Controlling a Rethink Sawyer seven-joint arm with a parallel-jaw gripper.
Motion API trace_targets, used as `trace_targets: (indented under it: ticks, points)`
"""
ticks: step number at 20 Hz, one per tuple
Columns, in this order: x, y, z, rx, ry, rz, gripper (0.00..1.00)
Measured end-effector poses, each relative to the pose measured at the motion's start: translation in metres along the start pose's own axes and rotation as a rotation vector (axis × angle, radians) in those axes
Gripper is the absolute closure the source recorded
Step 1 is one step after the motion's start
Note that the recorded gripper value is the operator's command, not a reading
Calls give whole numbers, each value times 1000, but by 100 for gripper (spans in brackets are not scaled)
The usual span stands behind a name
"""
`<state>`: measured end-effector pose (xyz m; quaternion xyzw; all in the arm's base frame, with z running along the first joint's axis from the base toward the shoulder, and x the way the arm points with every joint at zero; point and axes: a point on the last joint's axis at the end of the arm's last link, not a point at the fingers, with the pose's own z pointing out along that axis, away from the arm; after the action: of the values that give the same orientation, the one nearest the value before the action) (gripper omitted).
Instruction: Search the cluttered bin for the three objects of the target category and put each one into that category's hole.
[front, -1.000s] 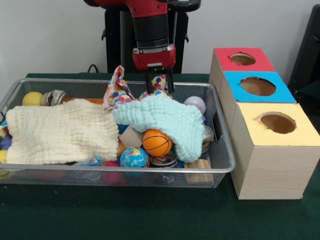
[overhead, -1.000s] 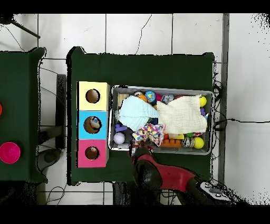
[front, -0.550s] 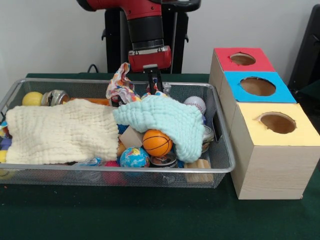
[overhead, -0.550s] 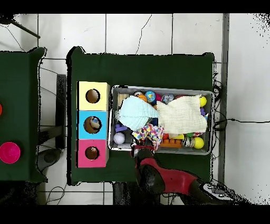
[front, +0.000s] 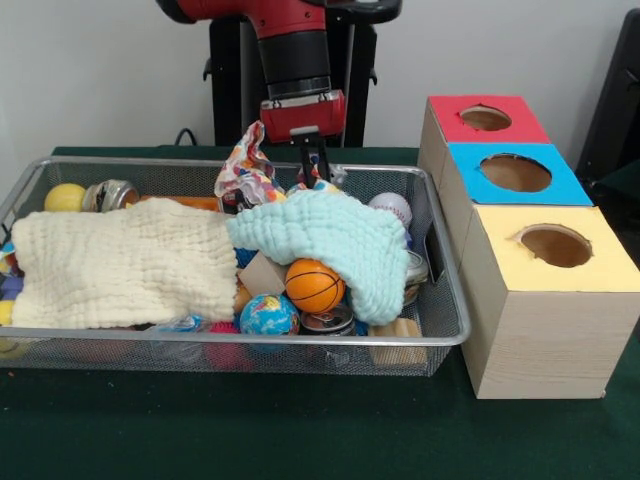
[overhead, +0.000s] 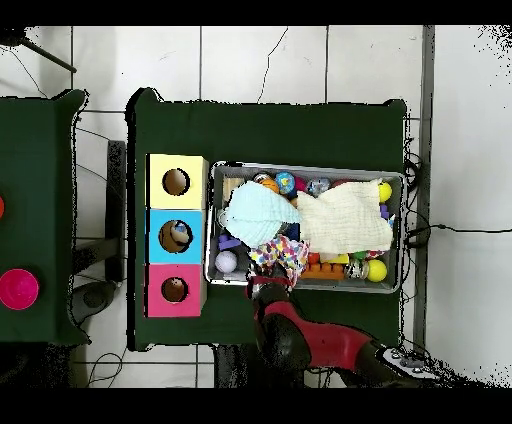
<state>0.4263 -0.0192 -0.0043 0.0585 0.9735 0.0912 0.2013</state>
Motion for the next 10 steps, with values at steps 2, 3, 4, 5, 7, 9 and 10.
trace_targets:
  ticks: [2, 3, 4, 5, 7, 9, 10]
  points:
    - [0, 5, -7, 8, 2, 8, 100]
    - [-1, 8, -11, 13, 4, 12, 100]
    - [-1, 14, -18, 22, 11, 20, 100]
    - [-1, 24, -27, 33, 24, 29, 100]
    - [0, 44, -46, 52, 56, 43, 100]
    - [2, 58, -61, 66, 83, 47, 100]
    - [6, 72, -74, 78, 110, 47, 100]
